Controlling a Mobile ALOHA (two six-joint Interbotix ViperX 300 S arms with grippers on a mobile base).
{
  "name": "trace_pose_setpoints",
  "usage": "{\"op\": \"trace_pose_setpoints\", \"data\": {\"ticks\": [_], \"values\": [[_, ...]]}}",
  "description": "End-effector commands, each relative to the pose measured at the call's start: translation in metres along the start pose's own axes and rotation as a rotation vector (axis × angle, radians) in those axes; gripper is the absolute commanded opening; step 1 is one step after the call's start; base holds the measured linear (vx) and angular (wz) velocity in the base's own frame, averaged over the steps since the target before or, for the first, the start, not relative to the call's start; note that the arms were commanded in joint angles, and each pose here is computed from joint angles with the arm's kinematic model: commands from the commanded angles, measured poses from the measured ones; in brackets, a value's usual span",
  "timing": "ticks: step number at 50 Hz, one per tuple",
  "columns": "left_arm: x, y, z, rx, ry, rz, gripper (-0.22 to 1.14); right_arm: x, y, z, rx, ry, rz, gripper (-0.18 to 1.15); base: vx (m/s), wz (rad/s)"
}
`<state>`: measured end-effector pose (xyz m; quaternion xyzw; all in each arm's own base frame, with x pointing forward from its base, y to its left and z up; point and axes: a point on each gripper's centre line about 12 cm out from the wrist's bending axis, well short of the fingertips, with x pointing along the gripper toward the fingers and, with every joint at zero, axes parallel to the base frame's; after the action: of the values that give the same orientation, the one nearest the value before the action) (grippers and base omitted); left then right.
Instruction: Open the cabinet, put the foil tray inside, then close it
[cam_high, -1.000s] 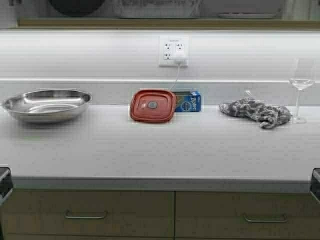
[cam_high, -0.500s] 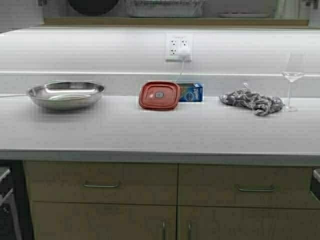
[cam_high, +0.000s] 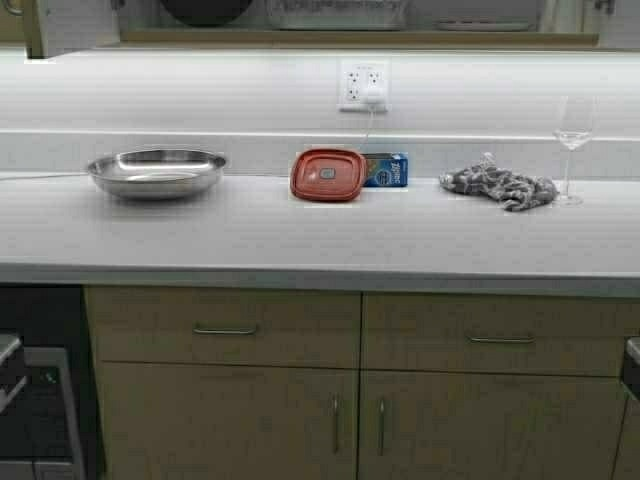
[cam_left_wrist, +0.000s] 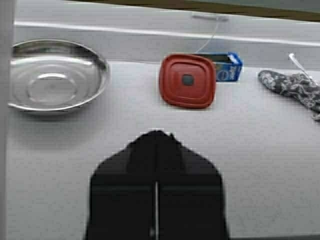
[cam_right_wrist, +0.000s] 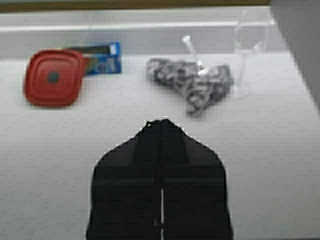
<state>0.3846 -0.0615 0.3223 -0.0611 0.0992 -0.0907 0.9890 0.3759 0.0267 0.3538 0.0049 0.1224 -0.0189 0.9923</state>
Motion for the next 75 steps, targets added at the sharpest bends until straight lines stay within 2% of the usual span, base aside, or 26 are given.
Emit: {"op": "trace_pose_setpoints", "data": {"ticks": [1,12,23,31,39,46,53,62,75], "values": [[-0.027,0.026,0.032,-0.002,-0.079,0.084,0.04,-0.032,-0.029,0.030,-0.014,-0.101,-0.066,0.07,-0.17,0.05],[-0.063,0.077,0.071,-0.017,-0.151,0.264,0.04,-0.078,-0.089,0.066,-0.028,-0.227,-0.252,0.07,-0.14,0.03],[-0.078,0.119,0.117,-0.035,-0.256,0.388,0.04,-0.077,-0.166,0.081,-0.024,-0.238,-0.462,0.07,-0.08,0.00],[-0.042,0.137,0.130,-0.042,-0.259,0.393,0.04,-0.052,-0.207,0.080,-0.010,-0.216,-0.519,0.07,-0.03,0.00],[0.016,0.141,0.124,-0.071,-0.252,0.334,0.04,-0.008,-0.225,0.071,-0.007,-0.182,-0.488,0.07,0.00,0.00],[0.054,0.122,0.120,-0.068,-0.240,0.265,0.04,0.023,-0.217,0.063,0.017,-0.183,-0.402,0.07,0.01,0.00],[0.073,0.103,0.120,-0.062,-0.240,0.216,0.04,0.041,-0.197,0.058,0.035,-0.177,-0.333,0.07,0.02,0.00],[0.073,0.072,0.120,-0.056,-0.238,0.155,0.04,0.051,-0.156,0.058,0.019,-0.174,-0.238,0.07,0.02,-0.01],[0.046,0.004,0.116,-0.021,-0.237,0.017,0.04,0.035,-0.067,0.065,-0.015,-0.197,-0.046,0.07,0.00,-0.01]]}}
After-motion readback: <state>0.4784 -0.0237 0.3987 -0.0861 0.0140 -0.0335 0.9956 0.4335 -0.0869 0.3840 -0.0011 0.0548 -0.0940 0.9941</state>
